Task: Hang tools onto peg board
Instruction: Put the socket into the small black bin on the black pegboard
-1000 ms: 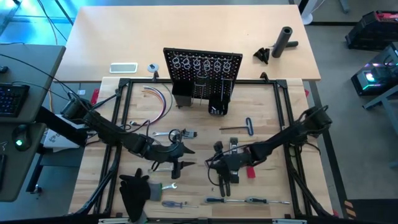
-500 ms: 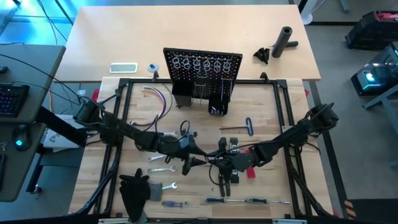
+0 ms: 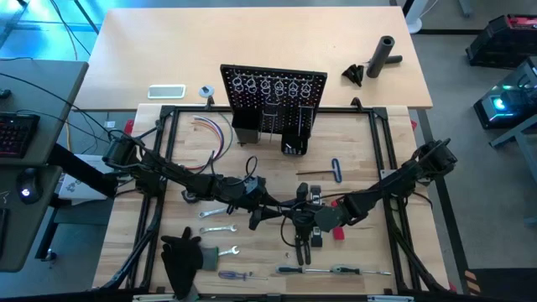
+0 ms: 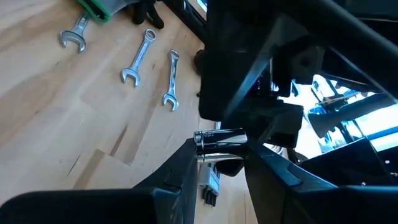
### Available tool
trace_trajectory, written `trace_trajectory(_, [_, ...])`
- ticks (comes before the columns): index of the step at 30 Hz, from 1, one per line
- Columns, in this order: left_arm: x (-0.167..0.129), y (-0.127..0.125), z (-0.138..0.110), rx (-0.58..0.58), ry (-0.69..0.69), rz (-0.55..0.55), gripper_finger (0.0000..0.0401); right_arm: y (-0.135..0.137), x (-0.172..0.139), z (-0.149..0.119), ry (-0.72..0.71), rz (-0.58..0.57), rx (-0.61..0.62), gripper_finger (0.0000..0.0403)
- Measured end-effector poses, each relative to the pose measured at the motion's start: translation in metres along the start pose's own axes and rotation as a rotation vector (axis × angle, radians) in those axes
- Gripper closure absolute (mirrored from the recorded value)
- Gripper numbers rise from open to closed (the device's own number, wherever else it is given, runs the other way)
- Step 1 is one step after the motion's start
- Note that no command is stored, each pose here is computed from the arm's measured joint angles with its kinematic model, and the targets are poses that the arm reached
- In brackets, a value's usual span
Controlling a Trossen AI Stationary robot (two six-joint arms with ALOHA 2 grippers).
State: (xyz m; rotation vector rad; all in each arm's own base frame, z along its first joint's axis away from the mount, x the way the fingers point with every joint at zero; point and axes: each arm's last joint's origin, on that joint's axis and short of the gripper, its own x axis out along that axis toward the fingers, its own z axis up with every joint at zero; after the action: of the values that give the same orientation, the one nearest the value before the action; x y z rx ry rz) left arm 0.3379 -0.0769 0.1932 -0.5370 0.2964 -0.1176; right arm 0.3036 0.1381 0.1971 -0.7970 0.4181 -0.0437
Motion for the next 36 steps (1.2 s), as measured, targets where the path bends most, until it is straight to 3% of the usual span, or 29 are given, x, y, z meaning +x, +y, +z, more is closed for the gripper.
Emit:
trace_trajectory(22, [0.0000, 0.0026, 0.0029, 0.065, -0.011, 0.001, 0.0334, -0.0007, 0.0000, 0.0014, -0.012, -0.008, -0.002, 0.0302])
trace_trajectory(31, [-0.0002, 0.0024, 0.0031, 0.101, -0.013, 0.001, 0.0336, -0.0011, -0.0001, 0.0011, -0.001, -0.024, 0.001, 0.0301])
trace_trajectory(36, [-0.0002, 0.0026, 0.0043, 0.130, -0.026, 0.008, 0.0336, -0.0003, -0.0014, 0.0012, 0.024, -0.064, 0.007, 0.0281])
